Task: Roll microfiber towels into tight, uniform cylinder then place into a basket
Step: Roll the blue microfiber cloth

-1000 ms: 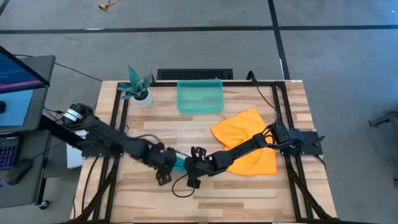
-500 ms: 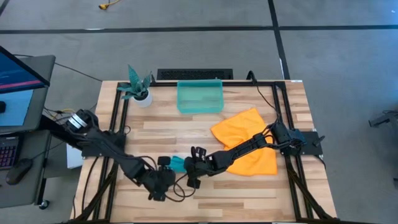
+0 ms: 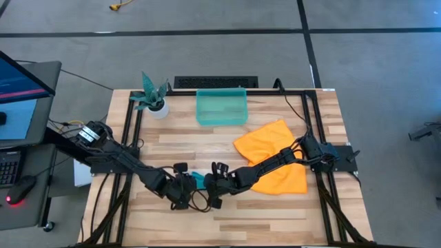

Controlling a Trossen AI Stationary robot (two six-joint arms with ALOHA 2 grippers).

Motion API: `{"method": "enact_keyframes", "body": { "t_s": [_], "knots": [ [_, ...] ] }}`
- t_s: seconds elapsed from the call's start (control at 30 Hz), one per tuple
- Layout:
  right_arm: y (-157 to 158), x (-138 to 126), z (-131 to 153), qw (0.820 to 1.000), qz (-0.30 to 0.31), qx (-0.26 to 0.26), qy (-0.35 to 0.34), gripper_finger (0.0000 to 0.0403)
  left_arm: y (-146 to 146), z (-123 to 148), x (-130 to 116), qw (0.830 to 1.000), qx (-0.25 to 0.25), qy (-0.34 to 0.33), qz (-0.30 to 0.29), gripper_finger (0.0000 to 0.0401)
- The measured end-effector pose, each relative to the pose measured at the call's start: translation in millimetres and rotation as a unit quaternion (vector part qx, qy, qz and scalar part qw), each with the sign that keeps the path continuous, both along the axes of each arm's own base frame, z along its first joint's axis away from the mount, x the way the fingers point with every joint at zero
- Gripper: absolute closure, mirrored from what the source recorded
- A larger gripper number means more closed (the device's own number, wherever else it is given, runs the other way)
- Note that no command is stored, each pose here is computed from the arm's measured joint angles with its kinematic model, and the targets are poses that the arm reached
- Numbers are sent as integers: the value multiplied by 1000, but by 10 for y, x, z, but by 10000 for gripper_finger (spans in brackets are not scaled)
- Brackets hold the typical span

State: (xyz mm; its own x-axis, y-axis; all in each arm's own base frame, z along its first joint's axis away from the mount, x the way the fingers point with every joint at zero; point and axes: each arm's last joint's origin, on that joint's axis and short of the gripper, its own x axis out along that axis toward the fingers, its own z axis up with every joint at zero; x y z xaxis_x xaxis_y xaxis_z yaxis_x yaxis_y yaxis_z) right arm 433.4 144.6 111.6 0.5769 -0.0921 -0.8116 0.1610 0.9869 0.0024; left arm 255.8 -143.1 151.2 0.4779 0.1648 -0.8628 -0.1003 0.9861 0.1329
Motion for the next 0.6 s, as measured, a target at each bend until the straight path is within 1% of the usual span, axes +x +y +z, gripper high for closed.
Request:
{"method": "enact_keyframes", "body": {
  "t_s": [0.13, 0.27, 0.37, 0.5, 0.6],
  "knots": [
    [0, 0, 0, 1000, 0, 0, 0, 283, 13, 2, 4, 1000, 11, -6, 7, 249],
    [0, 0, 0, 1000, 0, 0, 0, 283, 22, 1, 4, 1000, 6, -7, 21, 249],
    [0, 1, 0, 1000, 0, 1, 0, 283, 69, -5, 24, 999, 0, -7, 45, 249],
    [-2, 2, 0, 1000, 3, 7, 2, 283, 168, -92, 92, 996, -8, 2, 88, 249],
    [-2, 3, 0, 1000, 3, 7, 1, 283, 226, -192, 150, 994, -23, 25, 100, 249]
  ]
}}
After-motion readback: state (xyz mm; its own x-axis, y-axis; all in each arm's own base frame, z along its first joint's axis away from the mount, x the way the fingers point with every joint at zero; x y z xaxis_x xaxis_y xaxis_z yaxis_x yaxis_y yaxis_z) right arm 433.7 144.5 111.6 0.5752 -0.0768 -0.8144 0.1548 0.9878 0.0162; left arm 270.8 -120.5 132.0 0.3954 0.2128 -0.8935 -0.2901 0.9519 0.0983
